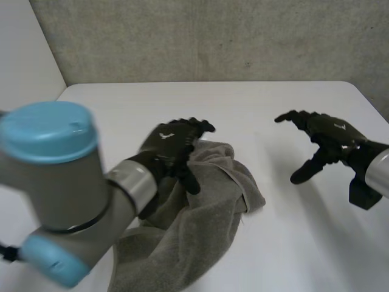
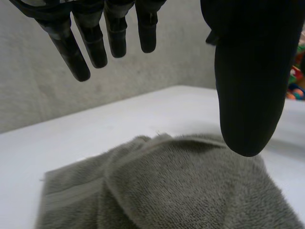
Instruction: Fold the towel.
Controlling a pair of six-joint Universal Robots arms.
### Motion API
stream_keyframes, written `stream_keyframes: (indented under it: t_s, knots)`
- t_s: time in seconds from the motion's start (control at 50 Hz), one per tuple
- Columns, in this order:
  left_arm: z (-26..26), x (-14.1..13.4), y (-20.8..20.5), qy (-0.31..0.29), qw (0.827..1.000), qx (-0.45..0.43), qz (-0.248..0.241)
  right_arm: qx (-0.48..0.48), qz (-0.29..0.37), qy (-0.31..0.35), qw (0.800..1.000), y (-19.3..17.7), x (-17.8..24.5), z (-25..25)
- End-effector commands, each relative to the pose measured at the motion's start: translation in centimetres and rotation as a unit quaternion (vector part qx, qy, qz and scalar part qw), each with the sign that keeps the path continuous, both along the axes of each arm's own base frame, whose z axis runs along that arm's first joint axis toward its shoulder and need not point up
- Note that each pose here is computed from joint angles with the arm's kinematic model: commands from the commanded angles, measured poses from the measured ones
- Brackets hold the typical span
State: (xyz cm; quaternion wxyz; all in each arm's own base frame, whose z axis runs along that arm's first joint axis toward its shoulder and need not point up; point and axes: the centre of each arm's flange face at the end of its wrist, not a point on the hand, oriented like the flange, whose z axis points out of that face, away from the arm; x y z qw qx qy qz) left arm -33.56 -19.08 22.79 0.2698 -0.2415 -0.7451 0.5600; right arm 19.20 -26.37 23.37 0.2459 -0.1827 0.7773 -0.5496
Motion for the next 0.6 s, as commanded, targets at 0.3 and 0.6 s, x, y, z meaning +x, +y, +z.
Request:
stream_keyframes:
  t_s: [0.3, 0.6]
  knots:
    - [-8.2, -5.1, -5.7, -0.157, 0.982, -0.084, -0.056, 0.041, 0.006, 0.078, 0.996, 2.4, -1.7, -4.8]
    - [1.3, -0.7, -5.1, -0.133, 0.977, -0.15, 0.073, 0.065, 0.02, 0.027, 0.997, 0.7, 1.5, -5.7]
